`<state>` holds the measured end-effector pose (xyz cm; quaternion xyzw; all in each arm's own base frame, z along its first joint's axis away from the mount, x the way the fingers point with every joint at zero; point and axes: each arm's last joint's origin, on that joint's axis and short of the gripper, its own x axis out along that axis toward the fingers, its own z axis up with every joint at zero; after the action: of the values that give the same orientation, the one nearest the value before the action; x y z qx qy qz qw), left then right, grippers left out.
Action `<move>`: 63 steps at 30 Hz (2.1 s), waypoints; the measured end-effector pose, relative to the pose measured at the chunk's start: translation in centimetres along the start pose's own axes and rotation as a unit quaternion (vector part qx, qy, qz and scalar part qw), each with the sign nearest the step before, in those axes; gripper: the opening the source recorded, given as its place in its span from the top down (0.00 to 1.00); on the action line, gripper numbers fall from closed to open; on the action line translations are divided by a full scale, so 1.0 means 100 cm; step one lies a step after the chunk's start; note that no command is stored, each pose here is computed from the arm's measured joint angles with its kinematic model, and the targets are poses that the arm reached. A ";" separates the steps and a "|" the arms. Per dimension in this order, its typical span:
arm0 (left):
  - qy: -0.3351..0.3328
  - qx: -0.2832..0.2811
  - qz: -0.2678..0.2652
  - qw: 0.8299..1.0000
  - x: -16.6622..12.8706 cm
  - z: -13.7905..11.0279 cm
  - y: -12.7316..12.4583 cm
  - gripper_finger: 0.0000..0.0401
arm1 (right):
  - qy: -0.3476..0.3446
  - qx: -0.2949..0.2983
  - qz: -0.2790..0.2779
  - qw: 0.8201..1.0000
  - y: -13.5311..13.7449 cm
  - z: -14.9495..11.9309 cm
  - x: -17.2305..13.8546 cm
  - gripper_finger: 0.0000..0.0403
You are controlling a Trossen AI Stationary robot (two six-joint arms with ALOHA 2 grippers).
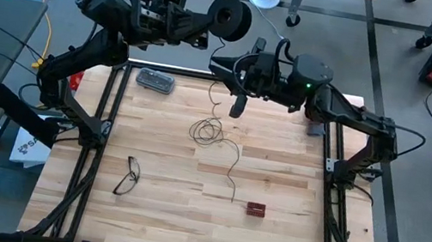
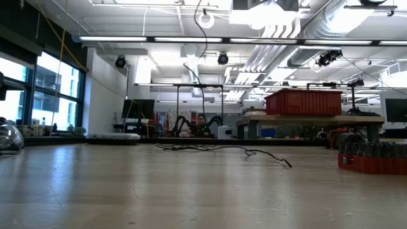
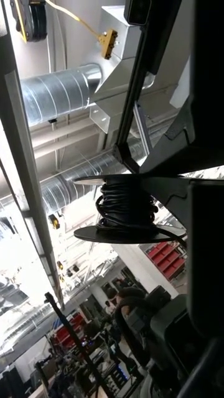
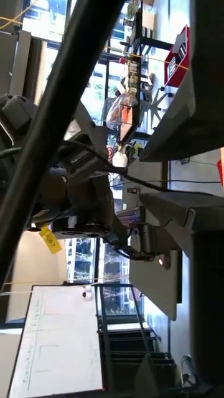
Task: Coil cords
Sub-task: Uncoil the black wire from the spool
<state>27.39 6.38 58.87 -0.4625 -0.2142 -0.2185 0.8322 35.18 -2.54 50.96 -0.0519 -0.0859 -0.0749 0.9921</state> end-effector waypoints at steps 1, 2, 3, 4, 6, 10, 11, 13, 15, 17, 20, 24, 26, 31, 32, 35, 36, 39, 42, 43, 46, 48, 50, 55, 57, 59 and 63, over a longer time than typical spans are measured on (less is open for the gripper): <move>0.000 0.000 0.000 1.000 0.000 0.000 0.000 1.00 | 0.000 0.000 0.000 1.000 0.000 0.000 0.000 0.80; 0.000 0.000 0.000 1.000 0.000 0.000 0.000 1.00 | 0.001 0.001 0.000 1.000 0.000 0.000 0.000 0.80; 0.000 0.000 0.000 1.000 0.000 0.000 0.000 1.00 | 0.002 0.002 0.000 1.000 0.000 0.000 0.000 0.80; 0.000 0.000 0.000 1.000 0.000 0.000 0.000 1.00 | 0.004 0.006 0.001 1.000 0.000 -0.001 0.000 0.80; 0.000 0.001 0.000 1.000 0.000 0.000 0.000 1.00 | 0.008 0.018 0.003 1.000 0.001 -0.002 0.000 0.79; 0.000 0.001 0.000 1.000 0.000 0.000 0.000 1.00 | 0.011 0.017 0.006 1.000 0.001 -0.002 0.000 0.77; 0.000 0.001 0.000 1.000 0.000 0.000 0.000 1.00 | 0.010 0.015 0.006 1.000 0.001 -0.002 0.000 0.77; 0.000 0.001 0.000 1.000 0.000 0.000 0.000 1.00 | 0.010 0.013 0.006 1.000 0.001 -0.002 0.000 0.77; 0.000 0.001 0.000 1.000 0.000 0.000 0.000 1.00 | 0.010 0.013 0.013 1.000 0.001 -0.002 0.000 0.78; 0.000 0.001 0.000 1.000 0.000 0.000 0.000 1.00 | 0.010 0.013 0.015 1.000 0.001 -0.002 0.000 0.80; 0.000 0.001 0.000 1.000 0.000 0.000 0.000 1.00 | 0.010 0.021 0.015 1.000 0.001 -0.002 0.000 0.81; 0.000 0.001 0.000 1.000 0.000 0.000 0.000 1.00 | 0.010 0.027 0.015 0.999 0.001 -0.002 0.000 0.82; 0.000 0.001 0.000 1.000 0.000 0.000 0.000 1.00 | 0.011 0.022 0.015 1.000 0.001 -0.002 0.000 0.82; -0.001 0.001 0.000 1.000 0.000 0.000 0.000 1.00 | 0.012 0.019 0.020 1.000 0.002 -0.002 0.000 0.85; -0.001 0.001 0.000 1.000 0.000 0.000 0.000 1.00 | 0.012 0.020 0.024 0.999 0.002 -0.002 0.000 0.86; -0.001 0.001 0.000 1.000 0.000 0.000 0.000 1.00 | 0.015 0.022 0.027 0.999 0.003 -0.005 0.002 0.90; -0.001 0.001 0.000 1.000 0.000 0.000 0.000 1.00 | 0.016 0.022 0.029 0.999 0.003 -0.005 0.002 0.91; -0.001 0.001 0.000 1.000 0.000 0.000 0.000 1.00 | 0.017 0.025 0.035 0.999 0.003 -0.007 0.004 0.95; -0.001 0.001 0.000 1.000 0.000 0.000 0.000 1.00 | 0.020 0.026 0.038 0.999 0.004 -0.008 0.004 0.99; -0.001 0.001 0.000 1.000 0.000 0.000 0.000 1.00 | 0.020 0.026 0.038 0.999 0.004 -0.008 0.005 0.99; -0.001 0.001 0.000 1.000 0.000 0.000 0.000 1.00 | 0.019 0.017 0.030 0.999 0.003 -0.008 0.004 0.99; -0.002 -0.004 -0.002 1.000 0.000 0.000 -0.001 1.00 | 0.018 0.013 0.027 0.999 0.003 -0.007 0.003 1.00; 0.000 -0.027 -0.005 1.000 0.000 -0.001 -0.003 1.00 | 0.017 0.013 0.027 0.999 0.003 -0.006 0.003 1.00; 0.024 -0.110 -0.012 0.994 0.005 -0.014 -0.005 1.00 | 0.025 0.001 0.012 1.000 0.002 -0.007 0.002 1.00; 0.041 -0.121 -0.016 0.992 0.007 -0.019 -0.007 1.00 | 0.022 -0.007 0.010 1.000 0.001 -0.005 0.001 1.00; 0.052 -0.122 -0.021 0.991 0.007 -0.024 -0.011 1.00 | 0.017 -0.017 0.005 1.000 -0.003 -0.002 -0.002 1.00; 0.082 -0.151 -0.005 0.985 0.009 -0.036 -0.013 1.00 | 0.011 -0.038 -0.023 0.999 -0.015 0.002 -0.005 1.00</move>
<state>27.92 2.49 58.52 -0.5622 -0.1124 -0.2895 0.7665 34.43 -3.95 51.22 -0.0867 -0.0729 -0.1018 0.9883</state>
